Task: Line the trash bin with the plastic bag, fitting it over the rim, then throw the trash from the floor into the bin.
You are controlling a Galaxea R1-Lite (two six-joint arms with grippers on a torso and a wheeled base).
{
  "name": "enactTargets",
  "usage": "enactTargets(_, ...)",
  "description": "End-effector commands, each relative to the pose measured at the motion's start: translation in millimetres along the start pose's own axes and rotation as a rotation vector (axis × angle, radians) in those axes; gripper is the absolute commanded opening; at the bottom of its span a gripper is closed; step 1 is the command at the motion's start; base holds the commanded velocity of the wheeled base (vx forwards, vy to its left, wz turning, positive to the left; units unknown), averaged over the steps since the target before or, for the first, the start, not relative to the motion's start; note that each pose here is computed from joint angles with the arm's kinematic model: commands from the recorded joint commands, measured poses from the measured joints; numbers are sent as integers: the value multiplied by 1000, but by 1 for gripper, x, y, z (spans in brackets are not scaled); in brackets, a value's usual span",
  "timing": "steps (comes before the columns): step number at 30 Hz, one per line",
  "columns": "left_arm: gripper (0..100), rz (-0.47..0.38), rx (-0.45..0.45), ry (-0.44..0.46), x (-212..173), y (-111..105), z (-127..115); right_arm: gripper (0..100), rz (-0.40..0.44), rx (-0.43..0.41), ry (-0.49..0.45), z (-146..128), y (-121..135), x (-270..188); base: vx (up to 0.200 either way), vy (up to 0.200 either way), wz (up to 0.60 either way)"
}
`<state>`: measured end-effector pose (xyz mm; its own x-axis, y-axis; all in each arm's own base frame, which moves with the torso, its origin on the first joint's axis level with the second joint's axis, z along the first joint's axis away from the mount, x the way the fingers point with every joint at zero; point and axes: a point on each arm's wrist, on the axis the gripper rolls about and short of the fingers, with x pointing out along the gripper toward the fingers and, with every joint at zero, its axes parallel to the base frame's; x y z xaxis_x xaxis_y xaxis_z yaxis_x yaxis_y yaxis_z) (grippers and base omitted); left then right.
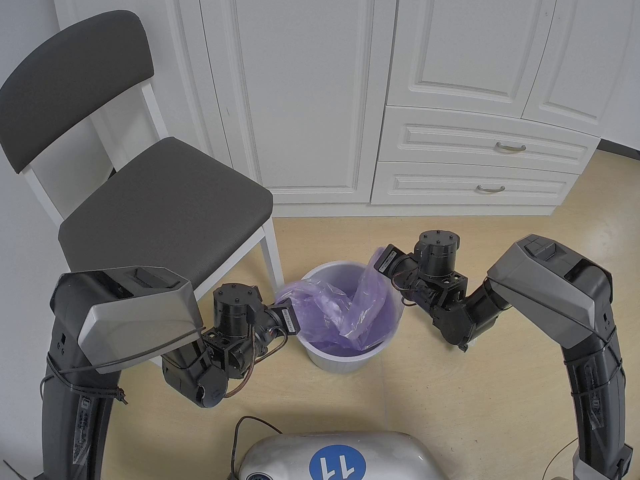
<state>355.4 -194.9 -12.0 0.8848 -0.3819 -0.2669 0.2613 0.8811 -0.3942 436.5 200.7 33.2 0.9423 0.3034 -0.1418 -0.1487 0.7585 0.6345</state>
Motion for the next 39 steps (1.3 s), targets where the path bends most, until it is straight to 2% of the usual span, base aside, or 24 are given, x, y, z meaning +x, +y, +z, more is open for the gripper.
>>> enactTargets(1,0,57,6,44,0,25,2,0,-47,-132,-31,24,-12,-10,0,0,0)
enactTargets(5,0,68,56,110,-7,41,9,0,-115,-330,12,33,-29,-27,0,0,0)
enactTargets(6,0,67,56,113,-8,41,9,0,-117,-336,13,33,-30,-28,0,0,0)
enactTargets(7,0,72,62,128,-8,45,10,0,-140,-409,31,36,-36,-34,0,0,0)
enactTargets(10,0,88,73,137,-10,50,15,0,-193,-548,92,37,-51,-50,0,0,0)
enactTargets(11,0,89,76,140,-11,50,15,0,-196,-555,96,37,-52,-51,0,0,0)
enactTargets(12,0,96,98,157,-14,53,15,0,-221,-637,139,35,-61,-61,0,0,0)
enactTargets(13,0,91,117,165,-17,55,15,0,-231,-682,163,34,-66,-66,0,0,0)
enactTargets(14,0,92,118,167,-17,56,15,0,-233,-688,166,34,-67,-67,0,0,0)
enactTargets(15,0,75,149,188,-24,59,15,0,-246,-747,208,29,-73,-73,0,0,0)
enactTargets(20,0,30,187,217,-42,61,21,0,-270,-882,292,25,-87,-92,0,0,0)
enactTargets(28,0,-33,223,286,-55,69,13,0,-289,-1010,375,29,-101,-115,0,0,0)
enactTargets(35,0,-53,219,322,-59,70,6,0,-292,-1052,403,29,-104,-122,0,0,0)
enactTargets(39,0,-61,247,344,-62,70,1,0,-270,-1078,419,29,-101,-129,0,0,0)
